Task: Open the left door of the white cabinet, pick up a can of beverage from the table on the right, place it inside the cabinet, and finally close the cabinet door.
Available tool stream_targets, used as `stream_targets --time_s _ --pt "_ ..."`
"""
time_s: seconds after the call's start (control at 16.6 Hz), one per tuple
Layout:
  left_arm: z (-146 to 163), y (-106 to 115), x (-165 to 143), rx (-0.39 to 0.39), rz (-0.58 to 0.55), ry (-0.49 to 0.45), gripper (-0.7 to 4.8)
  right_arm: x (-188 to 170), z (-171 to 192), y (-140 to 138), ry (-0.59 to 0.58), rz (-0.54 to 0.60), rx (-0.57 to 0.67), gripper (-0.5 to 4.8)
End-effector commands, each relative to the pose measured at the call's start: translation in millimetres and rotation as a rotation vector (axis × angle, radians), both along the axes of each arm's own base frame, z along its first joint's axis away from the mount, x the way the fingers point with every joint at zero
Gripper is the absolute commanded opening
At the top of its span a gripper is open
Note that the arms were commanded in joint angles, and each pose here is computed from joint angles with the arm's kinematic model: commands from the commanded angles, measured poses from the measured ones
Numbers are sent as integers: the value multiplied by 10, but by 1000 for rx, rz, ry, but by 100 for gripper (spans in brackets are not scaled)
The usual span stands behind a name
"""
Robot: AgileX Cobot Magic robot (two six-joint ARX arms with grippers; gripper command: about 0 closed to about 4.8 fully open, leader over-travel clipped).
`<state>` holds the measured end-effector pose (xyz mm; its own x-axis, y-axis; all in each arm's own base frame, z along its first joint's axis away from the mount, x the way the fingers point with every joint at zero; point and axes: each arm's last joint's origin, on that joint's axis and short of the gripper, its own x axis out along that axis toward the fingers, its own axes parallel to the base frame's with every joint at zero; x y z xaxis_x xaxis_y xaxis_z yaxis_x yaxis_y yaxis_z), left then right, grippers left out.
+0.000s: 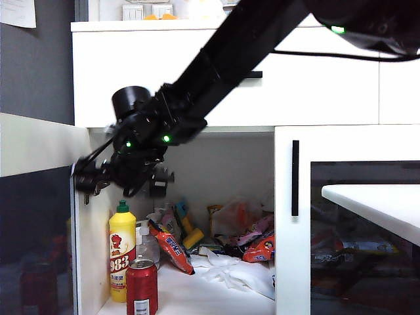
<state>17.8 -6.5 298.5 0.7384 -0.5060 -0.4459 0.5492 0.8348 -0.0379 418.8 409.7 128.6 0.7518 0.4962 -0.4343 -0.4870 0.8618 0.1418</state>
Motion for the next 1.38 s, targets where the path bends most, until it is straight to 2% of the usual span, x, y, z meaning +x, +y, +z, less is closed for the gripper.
stream_targets --time_s 0.06,0.42,0.54,0.72,0.84,1.02,1.2,1.26,1.38 --pt "24 -12 6 -26 3 -10 458 -220 13 -60 150 -29 -274 479" --pt "85 -39 15 -77 -14 -45 463 -552 484 -337 344 11 -566 479" --pt "105 -52 12 -105 -41 -42 462 -649 702 -391 325 40 -638 426" --pt "139 -74 10 -144 -82 -46 462 -880 1408 -668 291 4 -695 427" --pt "182 -96 9 -189 -118 -60 462 -1090 1985 -861 215 -12 -624 427" --pt "257 -125 7 -252 -175 -98 462 -1541 2900 -1285 64 -26 -448 427" --pt "265 -129 10 -197 -201 -160 462 -2130 3639 -1880 -70 -32 -287 427" --pt "262 -130 14 -161 -206 -190 462 -2398 3853 -2158 -108 -29 -246 427" --pt "262 -124 22 -140 -176 -210 462 -2881 4119 -2660 -163 -19 -181 427"
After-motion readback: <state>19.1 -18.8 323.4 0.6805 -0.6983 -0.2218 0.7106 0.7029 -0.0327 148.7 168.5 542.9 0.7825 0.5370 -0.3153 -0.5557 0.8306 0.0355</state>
